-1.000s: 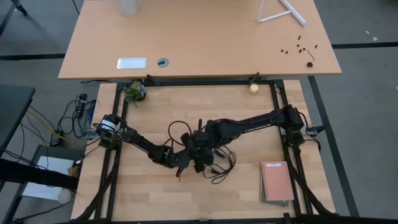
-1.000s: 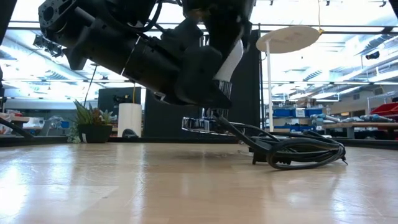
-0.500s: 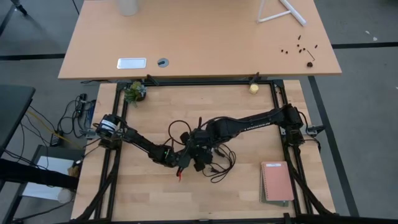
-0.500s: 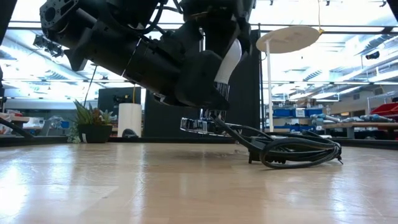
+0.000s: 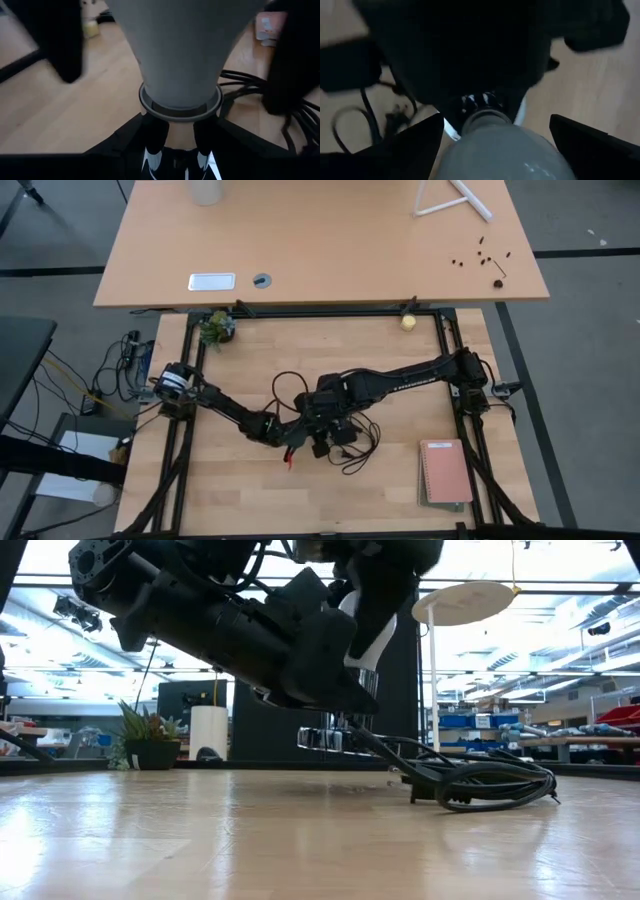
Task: Screw lightbulb
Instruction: Insert the light bulb into the lamp
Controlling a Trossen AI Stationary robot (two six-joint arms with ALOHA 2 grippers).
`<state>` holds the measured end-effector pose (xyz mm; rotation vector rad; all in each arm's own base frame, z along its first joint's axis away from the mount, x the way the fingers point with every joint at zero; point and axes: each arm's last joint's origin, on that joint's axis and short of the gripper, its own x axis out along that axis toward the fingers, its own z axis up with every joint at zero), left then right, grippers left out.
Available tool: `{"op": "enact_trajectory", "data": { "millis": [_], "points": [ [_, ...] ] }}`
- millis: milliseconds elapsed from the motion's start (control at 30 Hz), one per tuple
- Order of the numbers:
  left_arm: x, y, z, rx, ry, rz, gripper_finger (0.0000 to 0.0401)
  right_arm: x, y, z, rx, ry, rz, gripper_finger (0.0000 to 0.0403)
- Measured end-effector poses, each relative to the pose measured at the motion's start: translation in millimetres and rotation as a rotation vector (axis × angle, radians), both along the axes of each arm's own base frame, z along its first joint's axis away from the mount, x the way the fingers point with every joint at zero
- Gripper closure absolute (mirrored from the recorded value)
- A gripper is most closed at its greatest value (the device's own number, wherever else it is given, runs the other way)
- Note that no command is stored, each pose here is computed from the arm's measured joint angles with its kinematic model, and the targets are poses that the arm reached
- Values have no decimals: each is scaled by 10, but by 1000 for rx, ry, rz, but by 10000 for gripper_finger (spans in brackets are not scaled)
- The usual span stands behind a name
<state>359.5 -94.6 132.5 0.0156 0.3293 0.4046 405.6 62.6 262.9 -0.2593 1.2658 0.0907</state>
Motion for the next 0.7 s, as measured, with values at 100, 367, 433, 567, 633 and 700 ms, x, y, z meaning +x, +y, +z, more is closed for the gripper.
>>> {"op": "enact_trajectory", "data": {
  "millis": [100, 367, 433, 567, 633, 700],
  "points": [
    [7, 12, -6, -11, 9, -26, 206, -14, 9, -3, -38, 21, 111, 31],
    [18, 23, -12, -13, 26, -85, 206, -82, 133, -14, -152, 96, 483, 32],
    [18, 21, -15, -16, 31, -101, 206, -96, 163, -16, -180, 112, 591, 33],
    [19, 9, -19, -11, 42, -147, 206, -115, 209, -16, -219, 130, 736, 45],
    [21, 10, -18, -13, 42, -155, 206, -114, 221, -15, -230, 129, 772, 58],
    [24, 13, -15, -15, 39, -156, 206, -108, 223, -13, -237, 124, 791, 74]
  ]
}}
